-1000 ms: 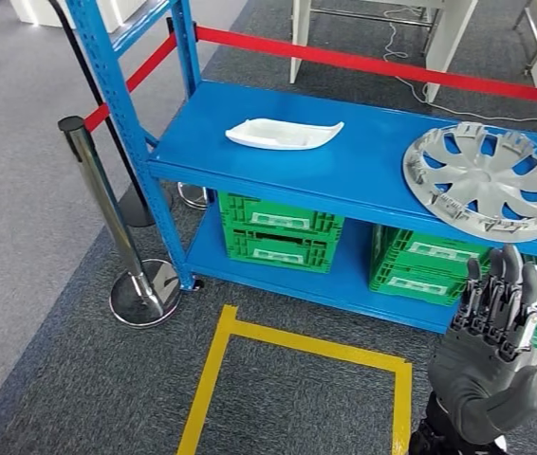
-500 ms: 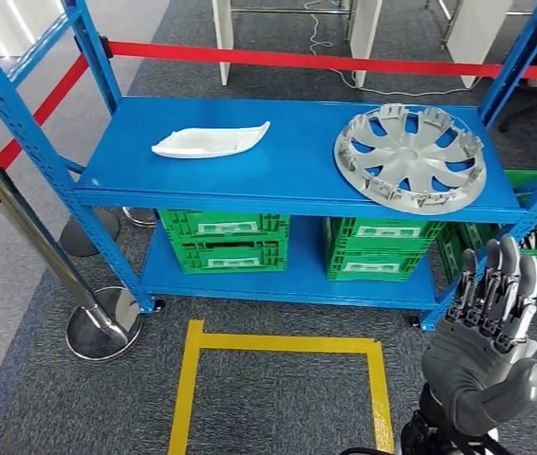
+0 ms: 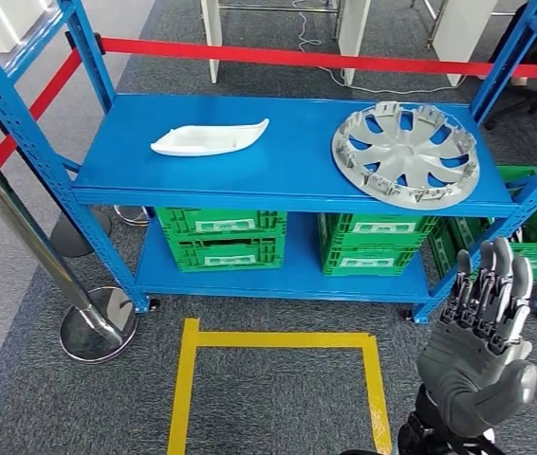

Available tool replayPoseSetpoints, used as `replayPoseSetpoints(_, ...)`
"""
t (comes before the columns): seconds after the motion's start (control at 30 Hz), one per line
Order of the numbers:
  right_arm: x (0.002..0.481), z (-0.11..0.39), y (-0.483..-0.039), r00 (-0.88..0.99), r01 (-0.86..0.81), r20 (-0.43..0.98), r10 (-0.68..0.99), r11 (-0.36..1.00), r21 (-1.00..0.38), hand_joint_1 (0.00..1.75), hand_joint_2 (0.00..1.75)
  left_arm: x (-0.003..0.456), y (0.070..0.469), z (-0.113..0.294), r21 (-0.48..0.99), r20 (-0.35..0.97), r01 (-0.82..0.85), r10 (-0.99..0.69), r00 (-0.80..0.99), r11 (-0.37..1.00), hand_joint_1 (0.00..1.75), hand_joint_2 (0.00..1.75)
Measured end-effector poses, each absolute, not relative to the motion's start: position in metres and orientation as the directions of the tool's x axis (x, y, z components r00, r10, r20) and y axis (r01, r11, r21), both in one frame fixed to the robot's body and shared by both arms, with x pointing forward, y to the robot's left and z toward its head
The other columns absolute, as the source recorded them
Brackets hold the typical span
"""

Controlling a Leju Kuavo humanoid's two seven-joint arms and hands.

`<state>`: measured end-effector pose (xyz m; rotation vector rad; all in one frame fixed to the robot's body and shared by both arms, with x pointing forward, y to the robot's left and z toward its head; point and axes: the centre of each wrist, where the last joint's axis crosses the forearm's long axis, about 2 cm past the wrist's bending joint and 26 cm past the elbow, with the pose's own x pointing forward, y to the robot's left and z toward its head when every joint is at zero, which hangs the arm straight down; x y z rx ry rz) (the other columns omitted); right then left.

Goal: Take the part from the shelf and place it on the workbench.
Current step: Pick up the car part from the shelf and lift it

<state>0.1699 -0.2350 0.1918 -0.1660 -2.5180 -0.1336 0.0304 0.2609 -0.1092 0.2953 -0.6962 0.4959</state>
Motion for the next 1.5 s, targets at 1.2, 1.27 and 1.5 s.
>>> replayPoseSetpoints(1.2, 0.163, 0.179, -0.242, -0.772, 0.155, 0.629, 0.093, 0.987, 0.044, 0.00, 0.00, 0.042, 0.257, -0.108, 0.116, 0.679, -0.483, 0.285, 0.676, 0.868, 0.00, 0.00)
replayPoseSetpoints(1.27, 0.163, 0.178, -0.242, -0.772, 0.156, 0.629, 0.094, 0.987, 0.043, 0.00, 0.00, 0.041, 0.257, -0.108, 0.116, 0.679, -0.482, 0.284, 0.676, 0.869, 0.00, 0.00)
replayPoseSetpoints(1.5, 0.160, 0.175, -0.244, -0.737, 0.163, 0.669, 0.096, 0.986, 0.038, 0.00, 0.00, 0.037, 0.258, -0.109, 0.135, 0.669, -0.472, 0.271, 0.692, 0.871, 0.00, 0.00)
